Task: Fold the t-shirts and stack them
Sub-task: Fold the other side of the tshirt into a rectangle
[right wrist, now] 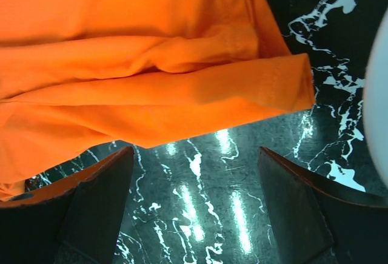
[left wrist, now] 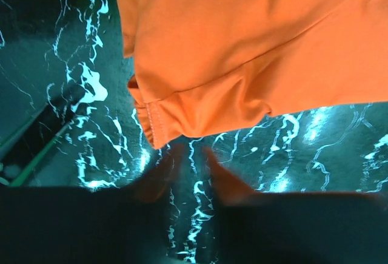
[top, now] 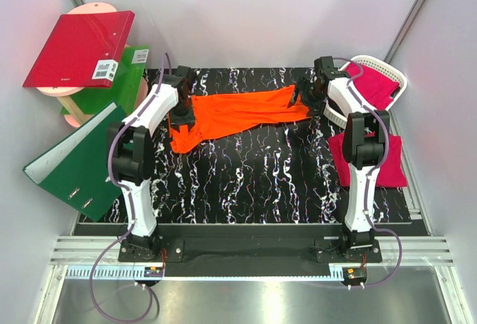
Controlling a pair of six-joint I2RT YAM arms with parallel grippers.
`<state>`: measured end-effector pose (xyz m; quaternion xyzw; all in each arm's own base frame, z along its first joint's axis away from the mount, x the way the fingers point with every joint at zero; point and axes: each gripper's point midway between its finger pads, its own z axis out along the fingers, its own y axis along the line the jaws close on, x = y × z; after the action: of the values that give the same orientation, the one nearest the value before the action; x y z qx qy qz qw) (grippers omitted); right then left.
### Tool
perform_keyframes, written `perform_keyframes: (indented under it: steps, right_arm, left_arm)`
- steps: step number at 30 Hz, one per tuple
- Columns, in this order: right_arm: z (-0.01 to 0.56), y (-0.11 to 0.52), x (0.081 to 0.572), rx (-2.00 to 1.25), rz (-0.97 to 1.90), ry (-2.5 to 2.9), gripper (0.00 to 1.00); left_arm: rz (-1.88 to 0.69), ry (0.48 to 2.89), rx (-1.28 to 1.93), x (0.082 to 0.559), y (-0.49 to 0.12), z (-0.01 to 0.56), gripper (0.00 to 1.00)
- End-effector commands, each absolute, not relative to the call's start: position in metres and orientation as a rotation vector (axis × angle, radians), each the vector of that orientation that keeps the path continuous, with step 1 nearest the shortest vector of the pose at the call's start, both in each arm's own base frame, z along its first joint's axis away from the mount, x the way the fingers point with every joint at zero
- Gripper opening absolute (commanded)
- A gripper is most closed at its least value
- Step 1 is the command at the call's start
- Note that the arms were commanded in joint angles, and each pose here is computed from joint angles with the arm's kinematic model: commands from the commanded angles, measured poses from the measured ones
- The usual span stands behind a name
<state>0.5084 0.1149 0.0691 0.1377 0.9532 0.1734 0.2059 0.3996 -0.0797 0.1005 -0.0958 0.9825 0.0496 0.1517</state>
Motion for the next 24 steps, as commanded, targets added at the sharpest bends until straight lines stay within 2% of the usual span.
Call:
perform_keyframes:
  steps: [1, 2, 3, 5, 13, 15, 17, 19, 20, 21, 22, 24]
  right_arm:
    - [0.104, 0.125, 0.522, 0.318, 0.527, 2.573, 0.90]
    - [0.106, 0.124, 0.521, 0.316, 0.525, 2.572, 0.90]
    - [0.102, 0.125, 0.519, 0.310, 0.523, 2.580, 0.90]
    - [0.103, 0.124, 0.516, 0.307, 0.521, 2.583, 0.90]
    - [0.098, 0.125, 0.509, 0.302, 0.532, 2.604, 0.91]
    - [0.098, 0.125, 0.510, 0.304, 0.531, 2.602, 0.91]
    - [0.099, 0.125, 0.511, 0.301, 0.538, 2.599, 0.91]
    - [0.101, 0.126, 0.511, 0.301, 0.541, 2.595, 0.91]
    - [0.101, 0.126, 0.511, 0.301, 0.541, 2.595, 0.91]
    - [0.102, 0.125, 0.511, 0.302, 0.543, 2.593, 0.91]
    - [0.102, 0.126, 0.511, 0.300, 0.541, 2.593, 0.91]
    - [0.102, 0.126, 0.510, 0.297, 0.540, 2.596, 0.92]
  left_arm:
    - [0.214, 2.853, -0.353, 0.399, -0.071, 0.092, 0.72]
    - [0.227, 2.862, -0.364, 0.396, -0.069, 0.089, 0.83]
    - [0.240, 2.869, -0.385, 0.395, -0.067, 0.086, 0.88]
    - [0.268, 2.884, -0.391, 0.392, -0.064, 0.081, 0.89]
    - [0.312, 2.929, -0.444, 0.394, -0.052, 0.061, 0.76]
    - [0.302, 2.944, -0.459, 0.395, -0.052, 0.053, 0.69]
    - [0.297, 2.947, -0.464, 0.398, -0.053, 0.050, 0.66]
    - [0.280, 2.965, -0.461, 0.400, -0.055, 0.043, 0.47]
    - [0.275, 2.968, -0.464, 0.400, -0.056, 0.042, 0.35]
    - [0.276, 2.970, -0.468, 0.400, -0.056, 0.041, 0.06]
    - [0.278, 2.969, -0.470, 0.399, -0.056, 0.041, 0.00]
    - [0.302, 2.969, -0.474, 0.397, -0.052, 0.040, 0.00]
